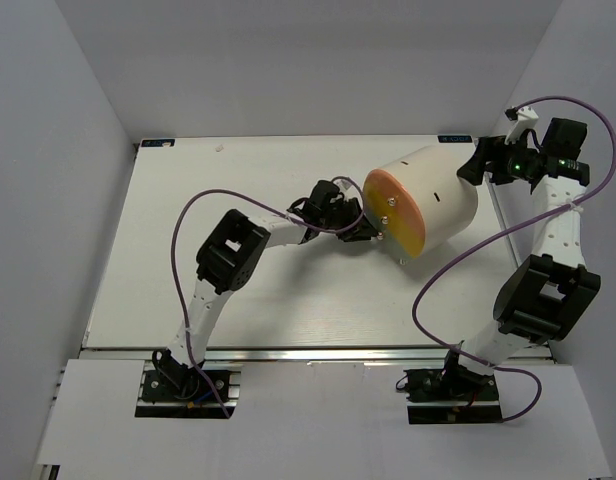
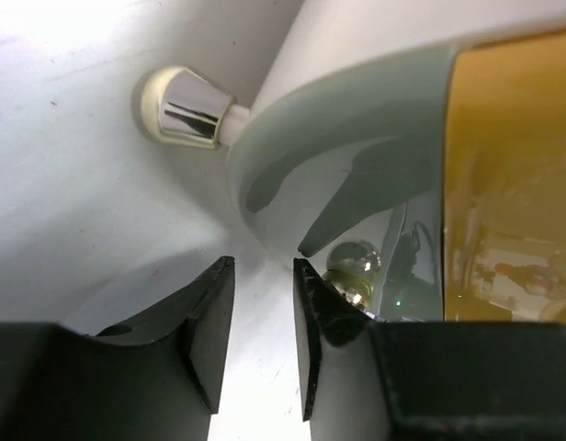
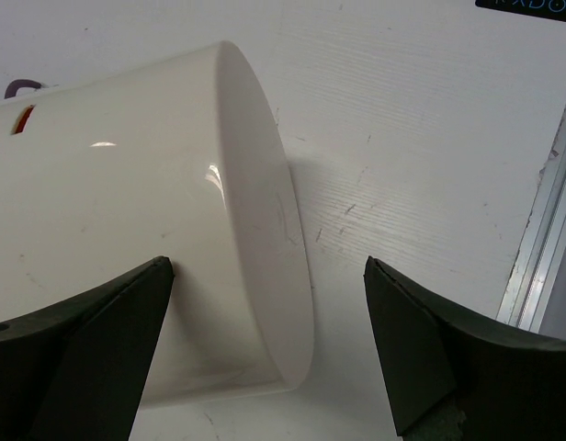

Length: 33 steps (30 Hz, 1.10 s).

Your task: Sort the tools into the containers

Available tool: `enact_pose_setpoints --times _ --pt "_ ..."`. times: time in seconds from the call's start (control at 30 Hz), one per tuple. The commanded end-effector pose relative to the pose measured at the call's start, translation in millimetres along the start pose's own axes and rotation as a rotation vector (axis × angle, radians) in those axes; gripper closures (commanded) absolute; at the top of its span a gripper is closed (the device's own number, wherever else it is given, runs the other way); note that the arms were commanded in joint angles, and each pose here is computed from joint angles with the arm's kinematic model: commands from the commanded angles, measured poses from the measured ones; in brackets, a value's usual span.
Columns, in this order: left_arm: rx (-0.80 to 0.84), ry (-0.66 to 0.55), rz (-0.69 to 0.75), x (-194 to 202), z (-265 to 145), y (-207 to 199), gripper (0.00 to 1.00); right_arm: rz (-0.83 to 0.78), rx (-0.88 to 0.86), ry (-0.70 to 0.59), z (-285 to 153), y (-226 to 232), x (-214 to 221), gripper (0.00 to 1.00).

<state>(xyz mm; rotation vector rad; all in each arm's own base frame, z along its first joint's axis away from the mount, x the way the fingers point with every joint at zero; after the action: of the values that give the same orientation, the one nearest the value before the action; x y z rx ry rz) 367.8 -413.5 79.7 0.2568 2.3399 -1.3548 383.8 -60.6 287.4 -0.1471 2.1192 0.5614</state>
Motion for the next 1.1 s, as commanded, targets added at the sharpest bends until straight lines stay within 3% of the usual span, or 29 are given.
enact_pose_setpoints --times 0.0,0.17,0.23,0.3,0.37,0.6,0.73,0.8,0.97,1.07 --pt "0.043 -0.028 0.026 -10 -1 -25 0.59 -0.036 0.007 -0.006 -3 4 1 0.11" --pt "-0.039 -0.06 0.017 -6 -21 -23 0.65 -0.041 0.017 -0.005 -4 4 4 0.11" --pt "-0.109 -0.084 -0.001 -3 -30 -13 0.59 -0.047 0.029 -0.009 -6 3 4 0.11" --pt "-0.165 -0.144 0.0 -11 -44 -16 0.41 -0.056 0.05 -0.019 -7 2 2 0.11" --pt "-0.196 -0.164 -0.002 -10 -53 -13 0.33 -0.066 0.061 -0.032 -9 2 -1 0.11" --pt "-0.246 -0.229 0.052 -15 -93 -23 0.29 -0.122 0.135 -0.089 -22 1 -19 0.11" --pt "-0.238 -0.289 0.166 -13 -141 -50 0.19 -0.219 0.202 -0.163 -40 5 -43 0.11" --pt "-0.248 -0.294 0.233 -2 -161 -51 0.04 -0.263 0.237 -0.19 -51 8 -54 0.11" --pt "-0.181 -0.445 0.399 2 -238 -101 0.02 -0.415 0.23 -0.257 -86 40 -63 0.11" --pt "-0.16 -0.512 0.455 13 -276 -117 0.02 -0.407 0.216 -0.316 -107 64 -53 0.11"
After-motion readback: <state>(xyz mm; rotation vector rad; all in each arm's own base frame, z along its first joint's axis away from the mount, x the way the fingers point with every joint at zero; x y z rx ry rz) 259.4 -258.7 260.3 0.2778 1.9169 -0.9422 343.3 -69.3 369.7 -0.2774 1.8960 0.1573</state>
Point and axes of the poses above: each gripper's point midway between its finger pads, its own z axis out along the fingers, its own y axis along the line the jaws close on, x = y × z, the point moved 6 cm from there along -z, back along the fingers, and after that the axes turned 10 degrees about z, right-handed, at the moved point
